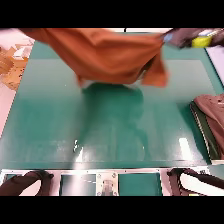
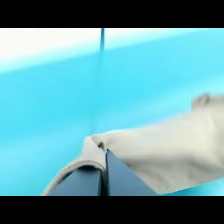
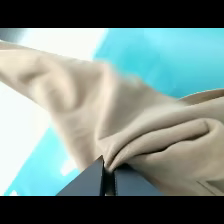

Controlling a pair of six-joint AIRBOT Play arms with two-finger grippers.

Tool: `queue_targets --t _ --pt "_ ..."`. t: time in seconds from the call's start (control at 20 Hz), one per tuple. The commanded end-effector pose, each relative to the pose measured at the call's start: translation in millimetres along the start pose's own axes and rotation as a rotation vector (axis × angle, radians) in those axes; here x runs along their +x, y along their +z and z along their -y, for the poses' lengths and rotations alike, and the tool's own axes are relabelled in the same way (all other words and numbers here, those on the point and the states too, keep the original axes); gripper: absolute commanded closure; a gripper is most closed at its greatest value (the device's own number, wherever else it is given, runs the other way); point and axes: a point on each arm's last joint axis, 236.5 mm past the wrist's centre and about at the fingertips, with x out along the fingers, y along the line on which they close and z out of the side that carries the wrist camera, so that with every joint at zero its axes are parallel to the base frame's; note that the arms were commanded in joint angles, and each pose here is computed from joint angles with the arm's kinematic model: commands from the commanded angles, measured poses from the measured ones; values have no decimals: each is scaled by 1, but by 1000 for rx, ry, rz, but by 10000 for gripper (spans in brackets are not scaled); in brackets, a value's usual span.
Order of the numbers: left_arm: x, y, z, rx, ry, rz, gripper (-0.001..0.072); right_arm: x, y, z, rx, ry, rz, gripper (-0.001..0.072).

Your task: Fold the shirts.

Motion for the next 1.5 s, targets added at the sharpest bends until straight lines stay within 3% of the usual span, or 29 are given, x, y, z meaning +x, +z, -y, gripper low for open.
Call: queue_targets --t 0.0,0.2,0.5,0.75,1.0,1.05,1.1,1.15,1.2,1.3,1.45 --pt "-122 89 30 103 26 288 682 -86 40 -104 -255 -75 244 692" --pt "-154 106 41 129 23 342 682 -131 55 -121 -365 -249 377 692" --pt "-74 55 21 82 5 111 681 -80 42 -20 -170 -297 228 692" --pt "76 -125 -16 -80 -37 -392 680 33 -21 117 78 -268 -27 692" --pt "168 -321 -13 -339 -127 -712 680 150 -123 238 310 -278 -235 689" --pt "176 -352 -4 -385 -170 -763 680 163 -147 253 353 -278 -280 601" --pt "180 -377 2 -423 -197 -809 680 171 -164 263 402 -283 -310 452" --pt "183 -402 4 -455 -207 -862 680 173 -175 271 451 -290 -327 419" --pt "182 -420 6 -471 -213 -912 680 169 -177 277 480 -297 -328 421" --pt "179 -441 5 -467 -213 -973 680 146 -166 283 513 -300 -312 511" --pt "177 -441 -3 -408 -197 -987 679 86 -151 269 563 -281 -334 517"
